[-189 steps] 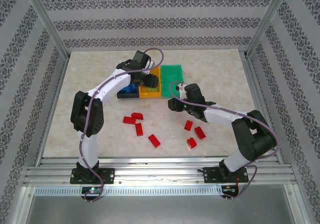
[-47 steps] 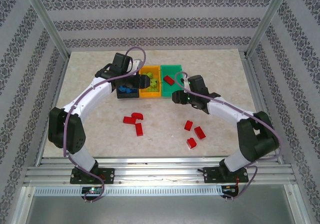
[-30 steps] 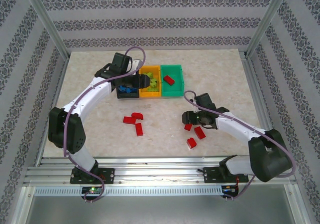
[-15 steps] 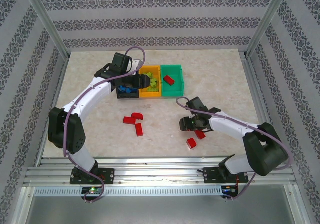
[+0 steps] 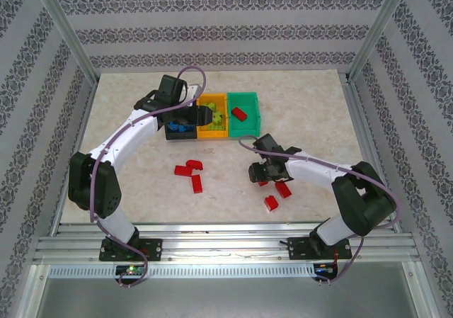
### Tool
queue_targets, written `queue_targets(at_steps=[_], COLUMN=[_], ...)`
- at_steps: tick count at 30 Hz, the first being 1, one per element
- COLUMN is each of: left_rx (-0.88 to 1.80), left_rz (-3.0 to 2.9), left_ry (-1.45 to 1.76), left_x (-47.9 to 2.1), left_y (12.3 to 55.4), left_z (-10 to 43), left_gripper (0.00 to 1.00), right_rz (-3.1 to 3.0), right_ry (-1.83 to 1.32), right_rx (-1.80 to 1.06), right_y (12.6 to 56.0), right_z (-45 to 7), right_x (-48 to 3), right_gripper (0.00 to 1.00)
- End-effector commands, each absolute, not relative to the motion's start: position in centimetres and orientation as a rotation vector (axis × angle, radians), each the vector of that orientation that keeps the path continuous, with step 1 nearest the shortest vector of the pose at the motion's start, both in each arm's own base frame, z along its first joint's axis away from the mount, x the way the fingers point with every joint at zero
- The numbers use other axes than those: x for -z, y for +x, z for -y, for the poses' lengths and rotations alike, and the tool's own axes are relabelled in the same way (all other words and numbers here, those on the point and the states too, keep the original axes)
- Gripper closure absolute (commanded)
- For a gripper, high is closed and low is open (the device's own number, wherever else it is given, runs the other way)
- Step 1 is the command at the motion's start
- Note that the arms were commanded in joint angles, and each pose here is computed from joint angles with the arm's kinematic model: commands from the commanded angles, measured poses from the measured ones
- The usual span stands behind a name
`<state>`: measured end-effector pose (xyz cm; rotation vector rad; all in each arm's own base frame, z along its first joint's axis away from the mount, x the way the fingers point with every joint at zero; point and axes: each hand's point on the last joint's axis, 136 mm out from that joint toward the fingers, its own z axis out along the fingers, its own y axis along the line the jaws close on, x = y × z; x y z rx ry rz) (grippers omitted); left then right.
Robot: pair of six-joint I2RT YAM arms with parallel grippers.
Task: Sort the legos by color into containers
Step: Pick up the lego from the bottom-center of the table.
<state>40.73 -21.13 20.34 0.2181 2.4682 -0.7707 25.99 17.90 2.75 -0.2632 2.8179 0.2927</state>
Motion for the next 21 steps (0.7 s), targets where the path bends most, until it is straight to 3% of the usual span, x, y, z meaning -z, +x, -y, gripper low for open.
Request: queue_targets(at_steps=[1, 5, 12, 21], left_rx=[0.792, 0.791, 0.787, 0.768], left_rz=[-2.406, -2.405, -2.405, -2.408], left_ry=[0.212, 0.215, 0.219, 0.22], left_x=[-22.3, -22.4, -22.4, -22.1], left_y=[41.6, 41.7, 41.6, 41.7], left_z=[21.0, 21.0, 21.0, 20.8], left_gripper=[0.41, 0.41, 0.41, 0.41], right_rz=[-2.785, -2.772, -2.7, -2.509], right_ry=[-0.3, -0.315, -0.338, -0.318], right_rx=[-0.292, -0.296, -0.338, -0.406], right_y=[26.8, 27.2, 29.2, 38.7], right_z=[-18.8, -19.2, -20.2, -21.7], right_x=[-3.5, -3.9, -6.2, -13.4], right_gripper=[0.59, 0.69, 0.69, 0.68])
